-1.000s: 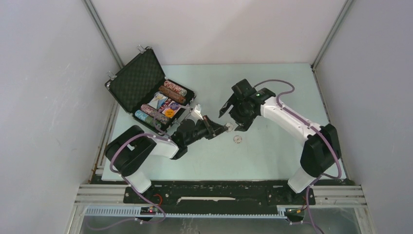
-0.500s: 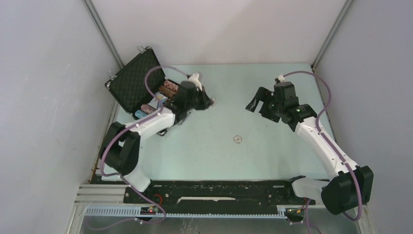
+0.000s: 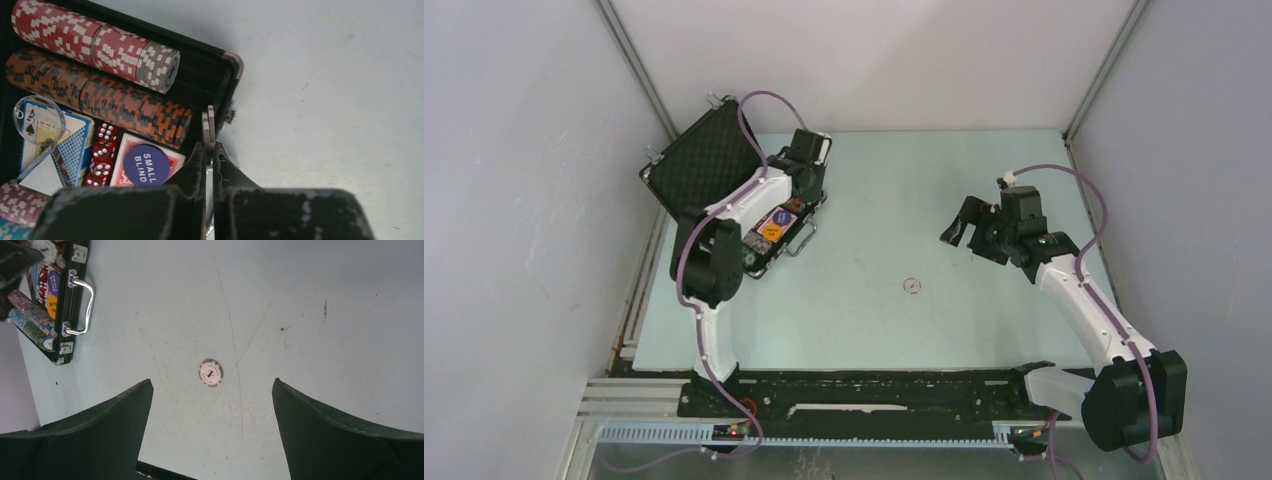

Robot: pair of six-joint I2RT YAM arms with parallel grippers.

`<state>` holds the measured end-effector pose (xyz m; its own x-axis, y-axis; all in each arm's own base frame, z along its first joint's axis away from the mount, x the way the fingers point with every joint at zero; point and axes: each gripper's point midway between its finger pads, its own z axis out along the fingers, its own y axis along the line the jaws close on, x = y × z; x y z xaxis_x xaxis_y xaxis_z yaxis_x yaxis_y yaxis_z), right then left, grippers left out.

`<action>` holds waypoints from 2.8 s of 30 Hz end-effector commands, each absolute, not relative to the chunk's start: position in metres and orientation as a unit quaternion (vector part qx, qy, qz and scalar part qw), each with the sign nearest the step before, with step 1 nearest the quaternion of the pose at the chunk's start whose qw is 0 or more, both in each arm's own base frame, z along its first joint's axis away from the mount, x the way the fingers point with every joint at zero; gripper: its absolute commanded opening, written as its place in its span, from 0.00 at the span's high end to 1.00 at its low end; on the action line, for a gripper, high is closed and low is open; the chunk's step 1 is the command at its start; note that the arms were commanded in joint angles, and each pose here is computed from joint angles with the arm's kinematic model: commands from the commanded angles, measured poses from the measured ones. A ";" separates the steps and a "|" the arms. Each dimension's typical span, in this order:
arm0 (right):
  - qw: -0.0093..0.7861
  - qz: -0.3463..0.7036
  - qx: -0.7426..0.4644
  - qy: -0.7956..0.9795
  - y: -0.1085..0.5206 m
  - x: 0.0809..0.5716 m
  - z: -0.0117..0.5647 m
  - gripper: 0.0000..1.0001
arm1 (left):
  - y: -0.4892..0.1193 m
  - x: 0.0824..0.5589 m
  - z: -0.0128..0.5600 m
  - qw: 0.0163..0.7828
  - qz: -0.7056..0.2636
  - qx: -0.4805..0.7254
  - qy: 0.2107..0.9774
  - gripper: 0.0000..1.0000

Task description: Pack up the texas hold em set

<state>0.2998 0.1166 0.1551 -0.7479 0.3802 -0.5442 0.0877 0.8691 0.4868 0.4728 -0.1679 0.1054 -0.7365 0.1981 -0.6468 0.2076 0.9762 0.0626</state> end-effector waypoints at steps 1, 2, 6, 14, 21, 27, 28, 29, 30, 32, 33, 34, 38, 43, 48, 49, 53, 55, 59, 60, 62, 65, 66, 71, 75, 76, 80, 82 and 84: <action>0.372 0.234 0.110 0.891 0.114 0.310 0.172 0.02 | -0.147 0.494 0.121 0.349 0.040 0.132 0.927 1.00; 0.374 0.236 0.109 0.890 0.114 0.310 0.173 0.02 | -0.147 0.498 0.121 0.350 0.038 0.130 0.927 1.00; 0.375 0.241 0.106 0.889 0.115 0.309 0.172 0.03 | -0.151 0.512 0.126 0.359 0.032 0.128 0.924 1.00; 0.376 0.237 0.105 0.889 0.113 0.307 0.169 0.04 | -0.147 0.525 0.119 0.342 0.061 0.156 0.925 0.99; 0.378 0.242 0.104 0.887 0.115 0.306 0.167 0.04 | -0.152 0.526 0.115 0.341 0.047 0.155 0.926 0.99; 0.374 0.249 0.103 0.887 0.117 0.305 0.165 0.05 | -0.146 0.525 0.102 0.332 0.064 0.151 0.929 0.97; 0.375 0.250 0.102 0.887 0.118 0.305 0.165 0.05 | -0.143 0.527 0.100 0.333 0.072 0.147 0.929 0.96; 0.375 0.249 0.102 0.887 0.117 0.305 0.164 0.05 | -0.141 0.529 0.099 0.335 0.077 0.145 0.928 0.94; 0.373 0.248 0.101 0.888 0.117 0.305 0.162 0.05 | -0.140 0.532 0.099 0.339 0.084 0.145 0.926 0.92; 0.371 0.247 0.102 0.890 0.117 0.305 0.160 0.05 | -0.137 0.535 0.099 0.342 0.093 0.142 0.924 0.88; 0.369 0.246 0.103 0.890 0.117 0.305 0.159 0.06 | -0.136 0.535 0.100 0.343 0.094 0.141 0.924 0.88; 0.368 0.247 0.103 0.890 0.117 0.306 0.158 0.06 | -0.135 0.536 0.101 0.345 0.093 0.138 0.924 0.87; 0.364 0.254 0.100 0.891 0.121 0.307 0.156 0.07 | -0.135 0.538 0.101 0.348 0.090 0.134 0.924 0.79; 0.362 0.255 0.095 0.891 0.122 0.306 0.156 0.09 | -0.127 0.538 0.100 0.346 0.108 0.126 0.924 0.76; 0.368 0.260 0.083 0.889 0.127 0.305 0.159 0.10 | -0.125 0.535 0.112 0.359 0.108 0.110 0.921 0.69; 0.368 0.265 0.074 0.888 0.130 0.304 0.160 0.07 | -0.125 0.535 0.118 0.366 0.103 0.105 0.919 0.65; 0.343 0.271 0.034 0.899 0.148 0.299 0.155 0.00 | -0.137 0.522 0.149 0.391 0.054 0.082 0.915 0.54; 0.321 0.260 0.021 0.910 0.157 0.298 0.151 0.00 | -0.146 0.508 0.175 0.409 0.011 0.053 0.911 0.48; 0.272 0.234 -0.002 0.933 0.178 0.289 0.143 0.00 | -0.182 0.460 0.241 0.468 -0.146 0.026 0.871 0.19; 0.261 0.231 -0.002 0.937 0.182 0.286 0.143 0.00 | -0.191 0.443 0.258 0.480 -0.189 0.028 0.856 0.14; 0.234 0.235 0.019 0.943 0.188 0.282 0.142 0.00 | -0.209 0.406 0.298 0.500 -0.280 0.037 0.819 0.08; 0.185 0.252 0.068 0.948 0.187 0.278 0.135 0.00 | -0.228 0.353 0.320 0.490 -0.372 0.062 0.786 0.03; 0.162 0.246 0.096 0.951 0.184 0.278 0.128 0.00 | -0.229 0.337 0.326 0.491 -0.384 0.070 0.779 0.02; 0.026 0.222 0.237 0.945 0.187 0.263 0.094 0.00 | -0.216 0.279 0.350 0.508 -0.398 0.128 0.753 0.00; -0.015 0.166 0.293 0.941 0.191 0.262 0.076 0.00 | -0.201 0.258 0.345 0.516 -0.364 0.160 0.759 0.00; -0.023 0.166 0.303 0.938 0.195 0.262 0.073 0.00 | -0.198 0.256 0.341 0.516 -0.357 0.167 0.761 0.00; -0.030 0.155 0.342 0.926 0.205 0.264 0.065 0.00 | -0.189 0.252 0.322 0.513 -0.332 0.177 0.772 0.00; -0.039 0.146 0.365 0.919 0.208 0.264 0.058 0.01 | -0.190 0.247 0.326 0.510 -0.337 0.185 0.769 0.00; -0.062 0.134 0.387 0.910 0.209 0.262 0.047 0.06 | -0.190 0.242 0.334 0.518 -0.348 0.185 0.759 0.00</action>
